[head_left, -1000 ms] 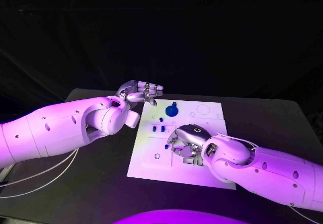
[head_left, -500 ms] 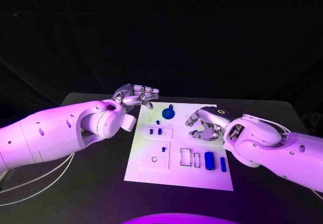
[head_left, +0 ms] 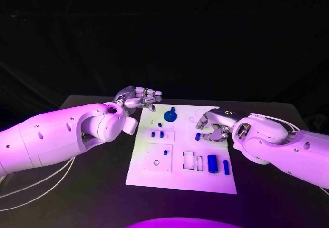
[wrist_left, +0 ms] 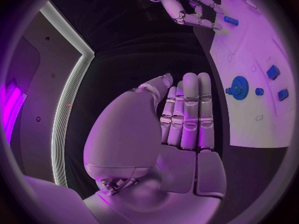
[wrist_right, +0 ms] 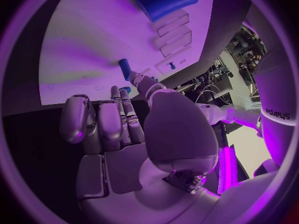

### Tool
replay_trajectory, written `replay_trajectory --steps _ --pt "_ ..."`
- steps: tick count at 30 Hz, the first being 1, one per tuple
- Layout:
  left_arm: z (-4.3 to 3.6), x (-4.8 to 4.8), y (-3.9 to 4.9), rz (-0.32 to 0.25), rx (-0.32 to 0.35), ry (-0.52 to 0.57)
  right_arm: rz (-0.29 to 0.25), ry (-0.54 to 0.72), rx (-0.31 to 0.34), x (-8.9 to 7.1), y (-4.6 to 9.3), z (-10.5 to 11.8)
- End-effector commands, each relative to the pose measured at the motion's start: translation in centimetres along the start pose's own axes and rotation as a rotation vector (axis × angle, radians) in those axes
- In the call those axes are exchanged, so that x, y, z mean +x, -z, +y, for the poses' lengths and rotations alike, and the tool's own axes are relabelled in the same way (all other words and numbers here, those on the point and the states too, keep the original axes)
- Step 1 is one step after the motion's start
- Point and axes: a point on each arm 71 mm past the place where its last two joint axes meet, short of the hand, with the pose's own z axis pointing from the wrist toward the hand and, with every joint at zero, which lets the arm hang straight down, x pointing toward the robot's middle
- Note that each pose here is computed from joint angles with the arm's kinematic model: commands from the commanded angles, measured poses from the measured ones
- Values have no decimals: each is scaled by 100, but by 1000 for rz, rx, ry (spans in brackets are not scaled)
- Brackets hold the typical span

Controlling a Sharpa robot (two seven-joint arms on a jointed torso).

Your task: Assemble the parts on the task board

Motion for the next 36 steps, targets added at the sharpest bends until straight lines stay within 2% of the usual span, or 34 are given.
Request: replay_trajectory --steps 1,15,29,36 --pt "-19 26 0 17 12 11 73 44 -5 71 -14 22" --pt "-19 27 -1 13 11 10 93 35 -20 175 -91 117" --pt "-16 23 -2 14 8 10 24 75 38 150 -99 50" --pt "-14 15 -1 14 6 10 8 79 36 139 -92 63"
